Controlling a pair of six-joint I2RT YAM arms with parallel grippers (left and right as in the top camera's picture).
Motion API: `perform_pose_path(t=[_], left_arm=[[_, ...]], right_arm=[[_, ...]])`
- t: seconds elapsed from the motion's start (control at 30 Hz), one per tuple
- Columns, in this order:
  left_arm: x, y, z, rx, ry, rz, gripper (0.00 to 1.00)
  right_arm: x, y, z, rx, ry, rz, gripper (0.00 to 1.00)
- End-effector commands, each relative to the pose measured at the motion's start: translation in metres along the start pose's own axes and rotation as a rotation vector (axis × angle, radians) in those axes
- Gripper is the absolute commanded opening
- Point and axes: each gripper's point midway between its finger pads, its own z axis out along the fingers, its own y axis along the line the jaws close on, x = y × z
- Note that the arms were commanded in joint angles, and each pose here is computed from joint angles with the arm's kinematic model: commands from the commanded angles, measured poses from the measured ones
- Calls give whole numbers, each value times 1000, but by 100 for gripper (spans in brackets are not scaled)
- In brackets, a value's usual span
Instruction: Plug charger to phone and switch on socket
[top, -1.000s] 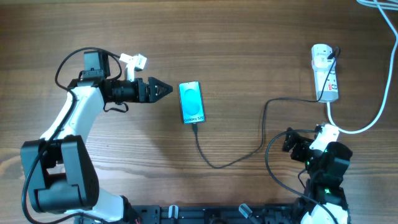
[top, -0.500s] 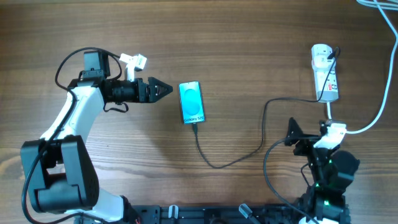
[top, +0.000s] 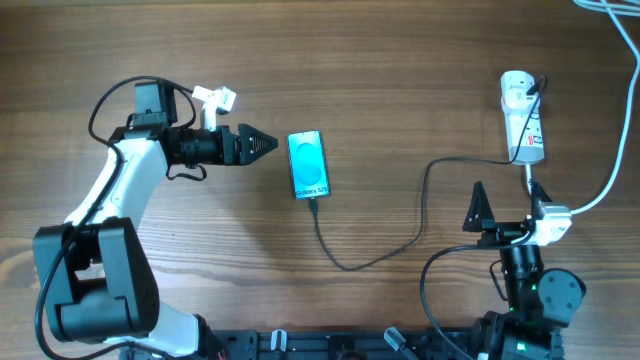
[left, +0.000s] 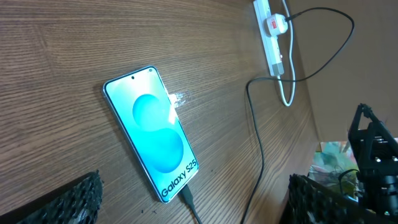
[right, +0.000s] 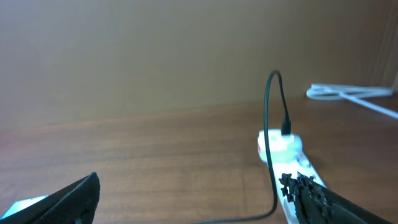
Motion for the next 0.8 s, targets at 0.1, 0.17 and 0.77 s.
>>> perform_pose_path(t=[0.1, 0.17, 0.77], left_arm=[[-1, -2, -2, 4, -6, 9, 100], [-1, -2, -2, 4, -6, 8, 100], [-1, -2, -2, 4, -6, 8, 100]], right_arm=[[-2, 6, -1, -33, -13, 6, 100], [-3, 6, -1, -28, -15, 3, 100], [-3, 6, -1, -29, -15, 1, 100]])
